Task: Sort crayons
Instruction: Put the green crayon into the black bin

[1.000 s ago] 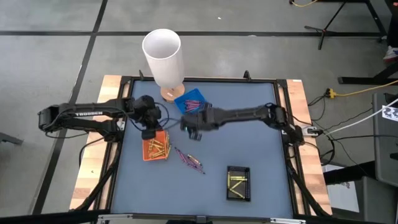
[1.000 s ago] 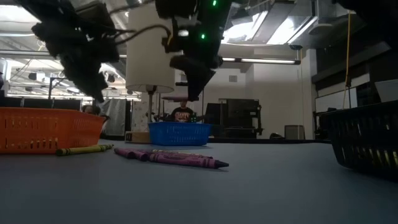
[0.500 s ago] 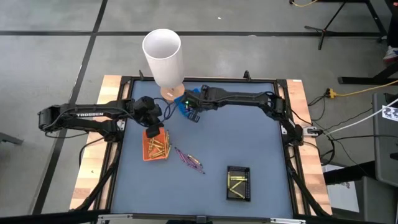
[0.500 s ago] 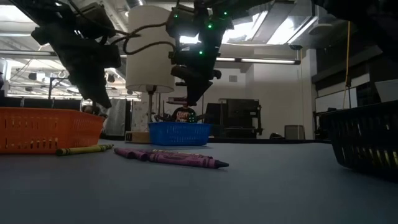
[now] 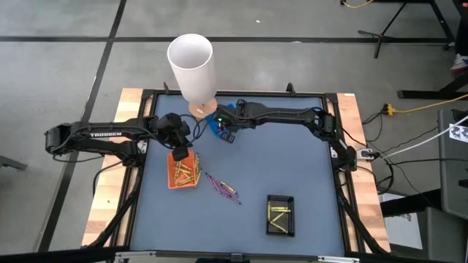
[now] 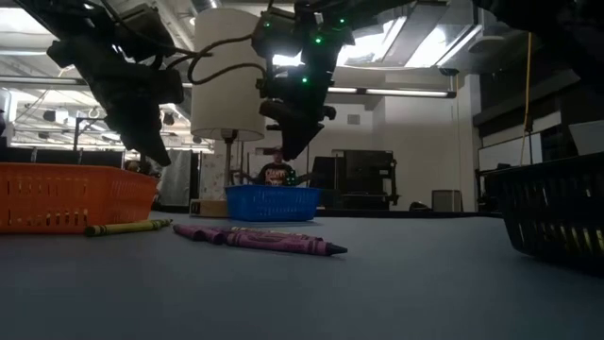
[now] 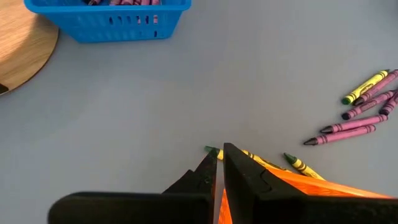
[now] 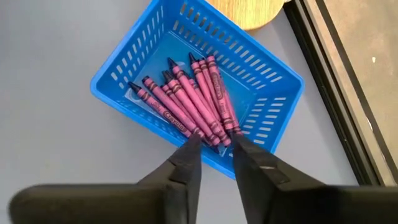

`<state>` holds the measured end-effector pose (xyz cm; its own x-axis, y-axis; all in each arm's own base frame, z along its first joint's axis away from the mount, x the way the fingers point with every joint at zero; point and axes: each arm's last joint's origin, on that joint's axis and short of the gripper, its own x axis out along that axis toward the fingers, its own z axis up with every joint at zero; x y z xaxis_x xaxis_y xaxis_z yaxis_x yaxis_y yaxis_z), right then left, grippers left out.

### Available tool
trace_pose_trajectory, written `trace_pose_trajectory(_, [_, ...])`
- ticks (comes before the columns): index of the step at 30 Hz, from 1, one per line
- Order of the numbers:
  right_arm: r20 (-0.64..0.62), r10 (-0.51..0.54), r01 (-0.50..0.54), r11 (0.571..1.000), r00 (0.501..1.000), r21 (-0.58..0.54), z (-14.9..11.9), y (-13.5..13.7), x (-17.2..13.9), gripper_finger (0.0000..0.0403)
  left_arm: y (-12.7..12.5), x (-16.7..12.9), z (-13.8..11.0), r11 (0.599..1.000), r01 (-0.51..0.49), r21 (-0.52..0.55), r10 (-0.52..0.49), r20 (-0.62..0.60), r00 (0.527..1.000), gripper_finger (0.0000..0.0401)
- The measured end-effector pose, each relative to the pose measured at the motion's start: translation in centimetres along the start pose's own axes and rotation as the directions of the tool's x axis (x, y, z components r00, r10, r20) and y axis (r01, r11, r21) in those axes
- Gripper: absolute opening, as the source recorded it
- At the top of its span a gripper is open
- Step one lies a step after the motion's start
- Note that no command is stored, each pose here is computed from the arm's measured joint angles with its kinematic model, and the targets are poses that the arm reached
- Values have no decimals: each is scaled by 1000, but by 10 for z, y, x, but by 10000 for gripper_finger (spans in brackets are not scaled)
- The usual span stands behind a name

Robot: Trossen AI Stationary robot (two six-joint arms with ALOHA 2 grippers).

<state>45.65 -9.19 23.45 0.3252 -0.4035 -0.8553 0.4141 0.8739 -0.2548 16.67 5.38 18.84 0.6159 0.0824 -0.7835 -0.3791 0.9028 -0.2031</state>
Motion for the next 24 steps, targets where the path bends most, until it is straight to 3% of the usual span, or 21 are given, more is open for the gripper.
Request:
trace_pose_trajectory(8, [4, 1, -1, 1000, 1000, 1, 0, 0, 0, 134, 0, 0, 0, 1000, 0, 2, 0, 0, 1000, 14])
trace_pose_trajectory(20, [4, 2, -2, 1000, 1000, 7, 0, 0, 0, 134, 0, 0, 0, 1000, -4, 2, 4, 0, 1000, 14])
trace_pose_trajectory(24, [-17, 107, -106, 993, 994, 50, -1, 4, 0, 134, 0, 0, 0, 1000, -6, 2, 6, 0, 1000, 14])
